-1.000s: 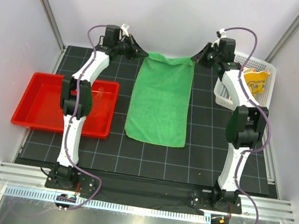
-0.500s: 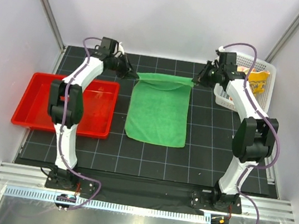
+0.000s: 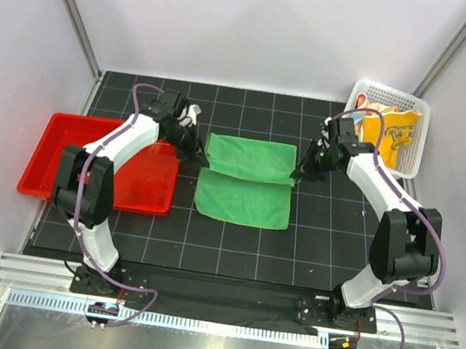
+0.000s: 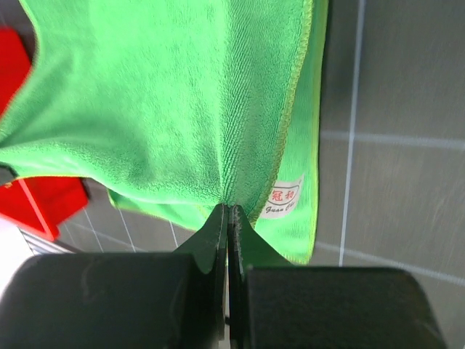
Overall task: Fold and stack the towels
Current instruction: Fold the towel
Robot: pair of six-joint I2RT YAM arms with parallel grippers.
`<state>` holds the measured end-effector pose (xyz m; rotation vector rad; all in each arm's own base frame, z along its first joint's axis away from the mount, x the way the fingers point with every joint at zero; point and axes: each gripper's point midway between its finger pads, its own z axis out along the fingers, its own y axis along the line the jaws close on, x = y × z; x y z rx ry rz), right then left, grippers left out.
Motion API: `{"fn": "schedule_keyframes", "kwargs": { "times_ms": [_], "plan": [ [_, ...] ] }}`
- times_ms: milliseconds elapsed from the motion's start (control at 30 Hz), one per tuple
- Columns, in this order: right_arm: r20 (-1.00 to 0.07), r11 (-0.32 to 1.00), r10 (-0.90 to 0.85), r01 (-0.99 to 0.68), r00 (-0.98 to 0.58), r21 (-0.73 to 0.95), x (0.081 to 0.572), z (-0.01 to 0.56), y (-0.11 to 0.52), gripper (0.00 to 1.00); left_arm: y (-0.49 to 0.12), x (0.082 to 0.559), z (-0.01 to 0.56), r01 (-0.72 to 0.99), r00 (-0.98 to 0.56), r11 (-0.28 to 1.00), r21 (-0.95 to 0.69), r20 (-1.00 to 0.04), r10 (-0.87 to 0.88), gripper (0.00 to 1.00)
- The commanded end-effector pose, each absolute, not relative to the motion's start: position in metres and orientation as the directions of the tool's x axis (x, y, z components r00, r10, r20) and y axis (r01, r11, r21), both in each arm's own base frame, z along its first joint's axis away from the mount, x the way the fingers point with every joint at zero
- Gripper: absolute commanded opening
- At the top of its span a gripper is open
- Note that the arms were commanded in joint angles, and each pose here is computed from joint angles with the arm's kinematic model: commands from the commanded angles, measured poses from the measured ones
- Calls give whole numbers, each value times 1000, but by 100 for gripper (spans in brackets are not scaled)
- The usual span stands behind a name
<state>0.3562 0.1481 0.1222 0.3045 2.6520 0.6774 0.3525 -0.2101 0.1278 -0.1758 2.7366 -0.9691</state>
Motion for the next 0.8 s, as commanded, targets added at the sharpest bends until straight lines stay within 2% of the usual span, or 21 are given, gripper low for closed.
{"fn": "schedule_keyframes", "kwargs": {
  "times_ms": [0,400,600,767],
  "plan": [
    [-333,879,259,78,-907,471,334,129,151,1,-196,337,142,10,-953,825,-565,-255,-163,0],
    [-294,905,214,76,-932,418,284,94,150,1,-195,271,96,-13,-978,875,-485,-177,-113,0],
    [-282,918,168,46,-944,393,272,81,159,2,-193,261,80,-23,-982,885,-466,-156,-108,0],
    [-263,936,156,57,-952,348,265,64,155,8,-194,254,70,-16,-986,894,-448,-140,-88,0]
  ]
}}
